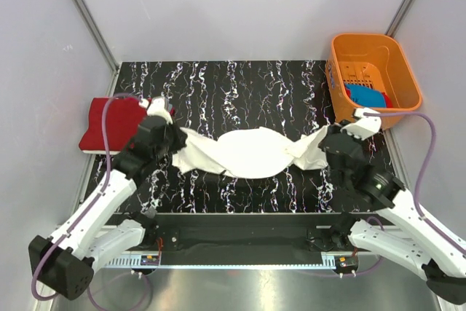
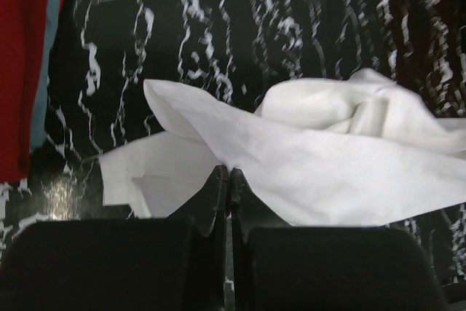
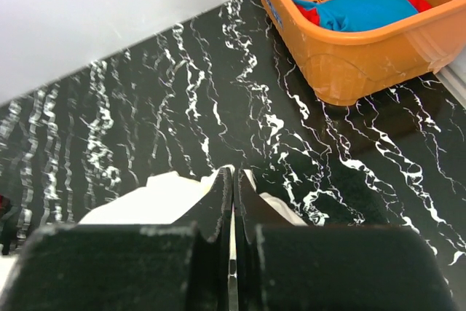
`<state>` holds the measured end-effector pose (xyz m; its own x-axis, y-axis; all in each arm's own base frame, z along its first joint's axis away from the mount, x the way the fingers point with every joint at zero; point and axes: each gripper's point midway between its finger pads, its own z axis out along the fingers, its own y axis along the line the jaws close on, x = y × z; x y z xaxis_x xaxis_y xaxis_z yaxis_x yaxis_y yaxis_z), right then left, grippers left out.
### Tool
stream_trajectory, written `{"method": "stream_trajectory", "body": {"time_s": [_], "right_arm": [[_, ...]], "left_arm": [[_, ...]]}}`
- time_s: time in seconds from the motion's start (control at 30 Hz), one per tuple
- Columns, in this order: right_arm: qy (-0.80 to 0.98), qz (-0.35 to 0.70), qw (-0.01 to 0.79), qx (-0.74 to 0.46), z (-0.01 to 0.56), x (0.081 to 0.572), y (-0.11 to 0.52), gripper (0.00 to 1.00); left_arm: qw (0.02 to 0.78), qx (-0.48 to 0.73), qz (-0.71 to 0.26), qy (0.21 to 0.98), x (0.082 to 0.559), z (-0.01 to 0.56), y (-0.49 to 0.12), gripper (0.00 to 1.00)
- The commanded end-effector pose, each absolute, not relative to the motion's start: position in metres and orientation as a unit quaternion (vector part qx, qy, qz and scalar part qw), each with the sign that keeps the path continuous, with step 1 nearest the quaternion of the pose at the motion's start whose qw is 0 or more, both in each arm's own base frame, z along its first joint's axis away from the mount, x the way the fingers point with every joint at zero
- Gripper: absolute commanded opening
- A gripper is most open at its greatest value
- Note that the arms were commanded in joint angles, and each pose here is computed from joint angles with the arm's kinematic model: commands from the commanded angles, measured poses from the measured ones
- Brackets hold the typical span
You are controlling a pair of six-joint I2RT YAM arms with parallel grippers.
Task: Fold and stack the t-shirts
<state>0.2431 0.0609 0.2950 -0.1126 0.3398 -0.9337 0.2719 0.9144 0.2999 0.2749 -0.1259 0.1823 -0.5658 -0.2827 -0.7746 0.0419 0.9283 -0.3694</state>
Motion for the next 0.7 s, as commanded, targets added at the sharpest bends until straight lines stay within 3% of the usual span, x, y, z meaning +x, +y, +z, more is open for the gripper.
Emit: {"method": "stream_trajectory", "body": {"time_s": [0.0, 0.1, 0.17, 0.33, 0.37, 0.47, 0.5, 0.57, 0.6, 0.67], "right_arm": [[0.721, 0.019, 0.654, 0.227, 0.316, 0.252, 0.058, 0.0], [0.714, 0.004, 0.659, 0.238, 0.323, 0.251, 0.05, 0.0], [0.708, -0.004, 0.663, 0.244, 0.327, 0.246, 0.041, 0.0], [0.685, -0.019, 0.68, 0.262, 0.341, 0.232, 0.015, 0.0], [0.682, -0.019, 0.681, 0.264, 0.343, 0.23, 0.013, 0.0], [0.682, -0.021, 0.681, 0.266, 0.343, 0.227, 0.01, 0.0], [0.682, -0.017, 0.68, 0.269, 0.343, 0.228, 0.01, 0.0], [0.687, -0.017, 0.677, 0.264, 0.339, 0.228, 0.012, 0.0], [0.687, -0.012, 0.676, 0.266, 0.337, 0.228, 0.013, 0.0], [0.692, -0.01, 0.673, 0.262, 0.333, 0.23, 0.017, 0.0]], "left_arm": [[0.544, -0.058, -0.181, 0.817, 0.307, 0.264, -0.13, 0.0], [0.579, -0.036, -0.226, 0.782, 0.303, 0.318, -0.141, 0.0], [0.578, -0.019, -0.262, 0.773, 0.281, 0.311, -0.152, 0.0], [0.502, -0.013, -0.317, 0.804, 0.212, 0.21, -0.174, 0.0], [0.469, -0.015, -0.31, 0.827, 0.2, 0.164, -0.172, 0.01], [0.422, -0.015, -0.344, 0.839, 0.172, 0.118, -0.18, 0.19], [0.411, -0.015, -0.346, 0.843, 0.167, 0.109, -0.181, 0.53], [0.399, -0.017, -0.345, 0.849, 0.16, 0.101, -0.181, 0.9], [0.403, -0.022, -0.334, 0.852, 0.162, 0.101, -0.177, 0.99], [0.404, -0.03, -0.306, 0.861, 0.165, 0.1, -0.169, 0.99]]}}
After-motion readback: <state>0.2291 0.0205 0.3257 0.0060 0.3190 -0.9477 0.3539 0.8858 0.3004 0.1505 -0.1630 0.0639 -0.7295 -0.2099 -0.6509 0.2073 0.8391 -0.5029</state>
